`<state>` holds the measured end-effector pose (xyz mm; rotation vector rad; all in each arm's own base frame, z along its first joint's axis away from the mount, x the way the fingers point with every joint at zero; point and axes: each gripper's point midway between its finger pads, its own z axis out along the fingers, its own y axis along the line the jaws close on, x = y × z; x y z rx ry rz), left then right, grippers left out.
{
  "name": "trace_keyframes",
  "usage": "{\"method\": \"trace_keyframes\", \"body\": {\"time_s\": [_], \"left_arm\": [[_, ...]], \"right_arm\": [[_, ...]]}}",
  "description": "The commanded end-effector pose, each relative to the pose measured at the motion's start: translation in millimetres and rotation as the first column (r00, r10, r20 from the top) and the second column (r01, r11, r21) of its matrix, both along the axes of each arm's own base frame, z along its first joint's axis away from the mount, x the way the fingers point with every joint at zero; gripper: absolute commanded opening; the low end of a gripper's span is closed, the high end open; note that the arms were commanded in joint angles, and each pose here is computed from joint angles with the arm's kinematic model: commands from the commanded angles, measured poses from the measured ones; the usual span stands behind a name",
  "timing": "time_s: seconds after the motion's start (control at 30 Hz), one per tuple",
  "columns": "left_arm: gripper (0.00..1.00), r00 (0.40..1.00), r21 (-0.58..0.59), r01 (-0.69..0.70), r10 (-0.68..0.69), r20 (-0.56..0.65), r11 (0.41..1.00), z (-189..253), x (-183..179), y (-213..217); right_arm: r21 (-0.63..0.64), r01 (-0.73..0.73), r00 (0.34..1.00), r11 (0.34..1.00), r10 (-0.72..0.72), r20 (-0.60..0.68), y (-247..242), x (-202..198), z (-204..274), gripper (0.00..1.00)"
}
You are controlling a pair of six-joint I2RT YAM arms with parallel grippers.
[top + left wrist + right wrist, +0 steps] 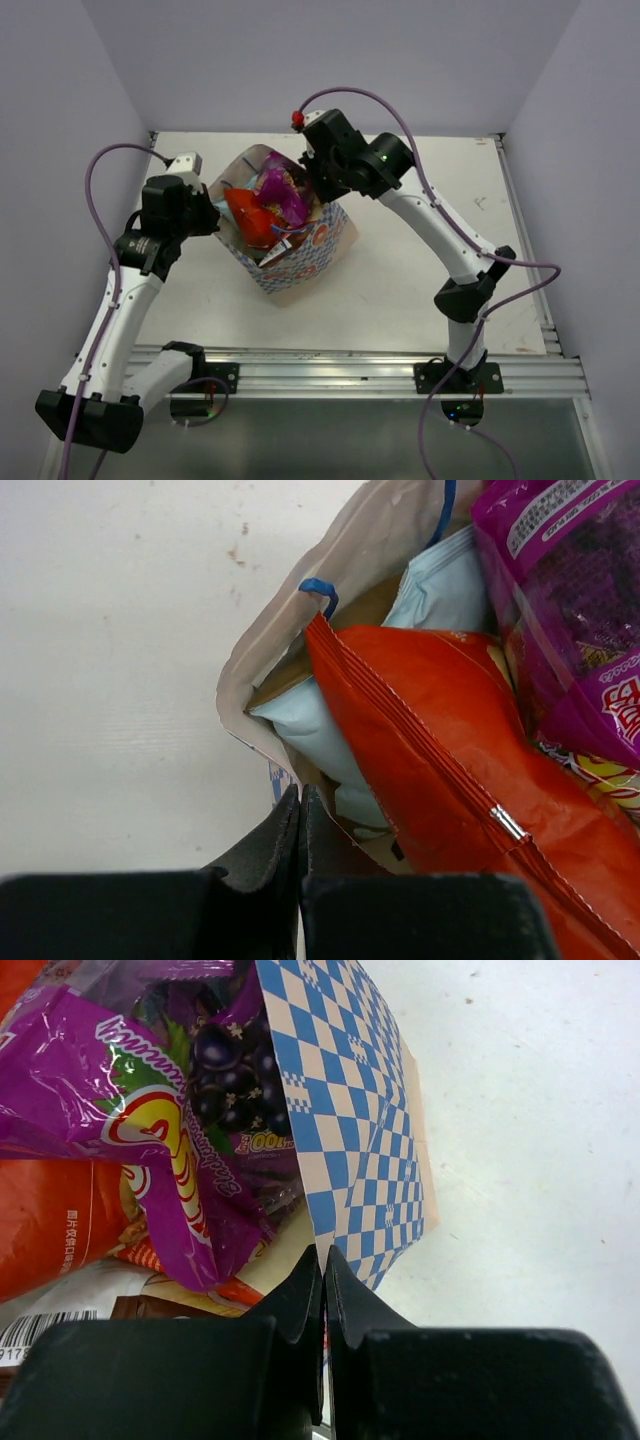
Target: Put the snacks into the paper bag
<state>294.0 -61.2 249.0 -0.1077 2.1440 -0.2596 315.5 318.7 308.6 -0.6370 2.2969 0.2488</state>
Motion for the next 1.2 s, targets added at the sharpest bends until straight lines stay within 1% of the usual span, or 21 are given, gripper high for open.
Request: {"method": "trace_keyframes", "body": {"time_s": [0.0,0.27,0.3,0.37,0.4,0.63,0.67,0.7,0.73,0.77,0.8,0.83,0.87,0.93,0.97,1.0,1.03,1.07,1.1,1.13,1.17], "left_arm": [[0.0,0.981,-0.048,0.14,-0.132,0.145,0.989,40.6,12.9,-29.8],[0.0,0.956,-0.079,0.243,-0.225,0.189,0.967,53.0,17.3,-59.6],[0.0,0.955,-0.079,0.249,-0.231,0.185,0.965,50.3,17.6,-61.5],[0.0,0.949,-0.081,0.265,-0.246,0.195,0.961,50.0,19.8,-67.5],[0.0,0.948,-0.08,0.273,-0.254,0.193,0.959,46.7,20.1,-69.1],[0.0,0.944,-0.061,0.285,-0.27,0.188,0.956,34.4,26.7,-75.3],[0.0,0.945,-0.055,0.279,-0.264,0.193,0.959,37.8,27.4,-73.7],[0.05,0.95,-0.04,0.256,-0.244,0.197,0.966,40.3,29.3,-69.4],[0.34,0.954,-0.031,0.242,-0.231,0.192,0.97,41.3,28.9,-67.0],[0.51,0.952,-0.021,0.226,-0.216,0.218,0.974,55.3,31.2,-63.9],[0.78,0.956,-0.004,0.185,-0.179,0.232,0.983,63.0,34.4,-56.4],[1.0,0.957,0.002,0.165,-0.16,0.244,0.986,71.6,35.0,-53.1],[1.0,0.942,-0.001,0.156,-0.149,0.299,0.988,100.5,34.9,-51.6],[1.0,0.93,0.011,0.065,-0.065,0.361,0.998,131.9,36.2,-34.2],[1.0,0.902,-0.003,0.033,-0.028,0.431,0.999,170.1,31.9,-26.9],[1.0,0.888,0.002,-0.056,0.049,0.457,0.998,186.4,31.0,-10.3],[1.0,0.879,0.003,-0.12,0.105,0.465,0.993,196.4,27.6,2.6],[1.0,0.85,-0.012,-0.178,0.16,0.502,0.984,218.2,21.4,15.0],[1.0,0.833,0.018,-0.272,0.226,0.505,0.962,219.9,20.6,33.1],[1.0,0.83,0.04,-0.305,0.245,0.502,0.951,218.1,20.0,40.0],[1.0,0.838,0.073,-0.333,0.26,0.48,0.94,203.4,23.2,44.8]], "right_arm": [[0.098,0.048,0.99,0.994,-0.06,0.128,-30.5,-11.9,63.5,0.0],[0.032,0.134,0.986,0.99,-0.136,0.098,-71.1,-33.3,34.3,0.0],[0.0,0.142,0.987,0.99,-0.142,0.08,-74.3,-34.6,18.3,0.0],[-0.001,0.157,0.985,0.988,-0.157,0.076,-83.7,-40.9,12.7,0.0],[-0.026,0.16,0.986,0.987,-0.159,0.058,-85.7,-42.9,-3.4,0.0],[-0.017,0.189,0.982,0.982,-0.189,-0.01,-94.0,-59.6,-43.6,0.0],[-0.016,0.192,0.981,0.981,-0.192,-0.006,-95.6,-60.0,-43.4,0.09],[-0.006,0.202,0.979,0.979,-0.202,0.013,-96.9,-57.7,-38.0,0.24],[0.008,0.203,0.979,0.979,-0.204,0.03,-96.5,-56.1,-31.6,0.35],[0.05,0.202,0.977,0.978,-0.205,0.063,-96.1,-54.1,-14.2,0.74],[0.078,0.21,0.971,0.975,-0.217,0.096,-96.0,-49.7,-2.0,0.95],[0.098,0.207,0.969,0.973,-0.218,0.118,-96.6,-48.5,8.6,0.99],[0.144,0.21,0.96,0.967,-0.231,0.155,-97.5,-45.7,32.3,0.99],[0.148,0.254,0.937,0.956,-0.281,0.206,-108.4,-39.8,54.1,0.99],[0.193,0.279,0.913,0.941,-0.322,0.251,-116.0,-37.3,82.9,0.99],[0.142,0.328,0.896,0.934,-0.355,0.266,-127.2,-34.5,83.5,0.99],[0.121,0.408,0.847,0.905,-0.424,0.321,-146.7,-29.7,95.3,0.99],[0.136,0.451,0.807,0.882,-0.468,0.36,-160.1,-29.1,112.6,0.99],[0.093,0.489,0.786,0.867,-0.485,0.384,-172.0,-30.4,112.2,0.99],[0.082,0.528,0.757,0.845,-0.513,0.405,-181.3,-30.1,113.5,0.99],[0.045,0.598,0.699,0.8,-0.549,0.458,-199.6,-29.3,113.6,0.99]]}}
